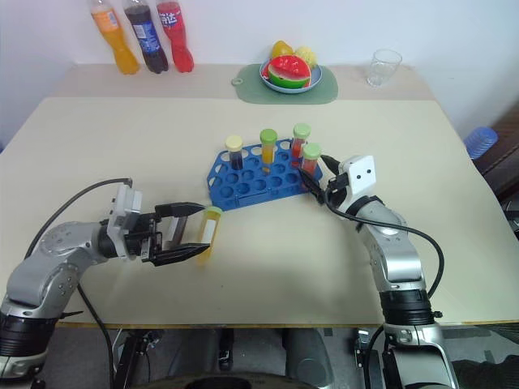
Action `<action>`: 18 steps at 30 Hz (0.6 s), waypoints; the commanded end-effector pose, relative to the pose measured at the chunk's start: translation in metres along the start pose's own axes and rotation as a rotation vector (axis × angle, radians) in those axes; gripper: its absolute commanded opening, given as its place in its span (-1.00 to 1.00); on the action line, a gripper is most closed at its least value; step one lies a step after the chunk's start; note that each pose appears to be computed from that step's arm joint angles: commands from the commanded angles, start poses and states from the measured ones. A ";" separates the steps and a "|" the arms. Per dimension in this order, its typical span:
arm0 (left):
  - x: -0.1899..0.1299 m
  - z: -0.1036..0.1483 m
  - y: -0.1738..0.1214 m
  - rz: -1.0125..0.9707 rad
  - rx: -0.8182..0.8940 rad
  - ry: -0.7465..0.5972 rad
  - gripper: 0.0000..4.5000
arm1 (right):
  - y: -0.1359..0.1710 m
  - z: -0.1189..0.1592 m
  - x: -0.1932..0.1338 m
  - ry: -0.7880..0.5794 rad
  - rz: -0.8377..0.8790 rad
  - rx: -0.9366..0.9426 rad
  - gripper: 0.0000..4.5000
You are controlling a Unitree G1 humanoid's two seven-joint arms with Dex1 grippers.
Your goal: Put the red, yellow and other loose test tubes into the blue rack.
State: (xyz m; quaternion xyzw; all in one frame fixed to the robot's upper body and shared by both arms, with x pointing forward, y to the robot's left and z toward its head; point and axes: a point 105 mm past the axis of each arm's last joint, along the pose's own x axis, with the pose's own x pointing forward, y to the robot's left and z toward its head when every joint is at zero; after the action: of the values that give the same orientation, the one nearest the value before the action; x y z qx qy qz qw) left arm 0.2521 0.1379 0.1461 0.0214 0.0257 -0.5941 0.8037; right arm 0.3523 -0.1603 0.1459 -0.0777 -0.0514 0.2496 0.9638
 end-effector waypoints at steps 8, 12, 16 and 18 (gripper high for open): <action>-0.014 0.045 0.009 0.191 -0.110 -0.139 1.00 | -0.007 0.015 -0.044 0.053 0.103 -0.164 0.93; -0.024 0.048 0.019 0.362 -0.197 -0.060 1.00 | 0.002 0.015 -0.067 0.102 0.200 -0.166 0.93; -0.033 0.046 0.023 0.450 -0.358 0.142 1.00 | 0.017 0.021 -0.072 0.113 0.302 -0.163 0.93; -0.039 0.036 0.021 0.434 -0.471 0.331 1.00 | 0.024 0.020 -0.071 0.120 0.344 -0.168 0.93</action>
State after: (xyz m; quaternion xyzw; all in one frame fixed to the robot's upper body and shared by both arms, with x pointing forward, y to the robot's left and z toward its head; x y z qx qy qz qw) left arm 0.2690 0.1790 0.1903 -0.0559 0.2286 -0.3742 0.8970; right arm 0.2807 -0.1803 0.1481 -0.1745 0.0144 0.3793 0.9086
